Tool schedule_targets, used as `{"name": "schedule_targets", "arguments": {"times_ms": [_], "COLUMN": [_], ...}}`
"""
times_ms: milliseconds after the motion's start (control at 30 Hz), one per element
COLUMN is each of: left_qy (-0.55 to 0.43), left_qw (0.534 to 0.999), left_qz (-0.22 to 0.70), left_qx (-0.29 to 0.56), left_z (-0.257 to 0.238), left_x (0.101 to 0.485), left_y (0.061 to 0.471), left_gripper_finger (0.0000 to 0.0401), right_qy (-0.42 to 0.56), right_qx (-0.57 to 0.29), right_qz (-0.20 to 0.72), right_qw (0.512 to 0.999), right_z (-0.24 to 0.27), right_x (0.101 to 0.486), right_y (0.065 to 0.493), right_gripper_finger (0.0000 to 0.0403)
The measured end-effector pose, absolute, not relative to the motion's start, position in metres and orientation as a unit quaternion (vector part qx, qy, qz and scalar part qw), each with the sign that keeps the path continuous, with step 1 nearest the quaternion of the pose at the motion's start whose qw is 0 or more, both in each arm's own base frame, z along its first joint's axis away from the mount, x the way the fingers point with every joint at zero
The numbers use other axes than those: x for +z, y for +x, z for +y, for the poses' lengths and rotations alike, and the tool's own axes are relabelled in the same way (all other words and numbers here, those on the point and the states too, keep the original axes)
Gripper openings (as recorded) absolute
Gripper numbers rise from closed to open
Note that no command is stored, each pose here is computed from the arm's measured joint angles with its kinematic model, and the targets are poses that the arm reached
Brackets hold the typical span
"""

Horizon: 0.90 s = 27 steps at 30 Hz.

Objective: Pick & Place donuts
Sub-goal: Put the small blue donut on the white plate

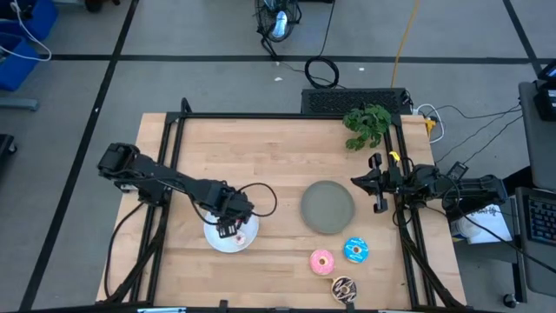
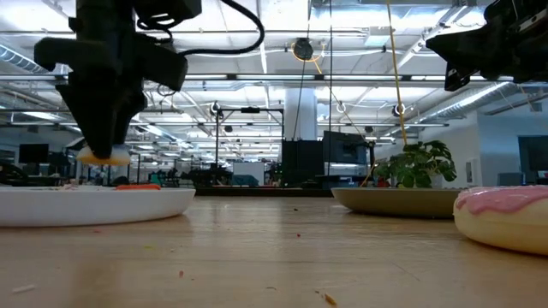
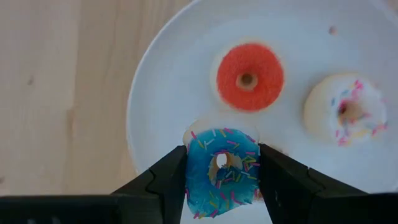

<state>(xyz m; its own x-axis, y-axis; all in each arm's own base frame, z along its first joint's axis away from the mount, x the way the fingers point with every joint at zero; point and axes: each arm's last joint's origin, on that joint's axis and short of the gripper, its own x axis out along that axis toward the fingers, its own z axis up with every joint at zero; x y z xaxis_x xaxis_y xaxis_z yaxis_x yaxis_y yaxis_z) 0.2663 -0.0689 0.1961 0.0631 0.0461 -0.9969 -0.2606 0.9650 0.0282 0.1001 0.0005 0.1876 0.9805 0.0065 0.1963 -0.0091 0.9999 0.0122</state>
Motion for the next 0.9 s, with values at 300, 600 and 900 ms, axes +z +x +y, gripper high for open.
{"name": "schedule_targets", "arguments": {"times_ms": [300, 600, 900], "left_qy": [-0.098, -0.091, -0.102], "left_qw": [0.737, 0.738, 0.715], "left_qz": [0.659, 0.655, 0.677], "left_qx": [0.114, 0.134, 0.138], "left_z": [-0.068, -0.067, -0.065], "left_x": [0.195, 0.193, 0.171], "left_y": [0.260, 0.259, 0.254], "left_gripper_finger": [0.0182, 0.0182, 0.0182], "right_qy": [0.006, 0.006, 0.007], "right_qx": [0.004, 0.003, 0.004], "right_qz": [-0.100, -0.100, -0.100], "right_qw": [0.995, 0.995, 0.995], "right_z": [0.000, 0.000, 0.000], "right_x": [0.188, 0.188, 0.188], "right_y": [0.100, 0.100, 0.100], "right_gripper_finger": [0.0000, 0.0000, 0.0000]}}
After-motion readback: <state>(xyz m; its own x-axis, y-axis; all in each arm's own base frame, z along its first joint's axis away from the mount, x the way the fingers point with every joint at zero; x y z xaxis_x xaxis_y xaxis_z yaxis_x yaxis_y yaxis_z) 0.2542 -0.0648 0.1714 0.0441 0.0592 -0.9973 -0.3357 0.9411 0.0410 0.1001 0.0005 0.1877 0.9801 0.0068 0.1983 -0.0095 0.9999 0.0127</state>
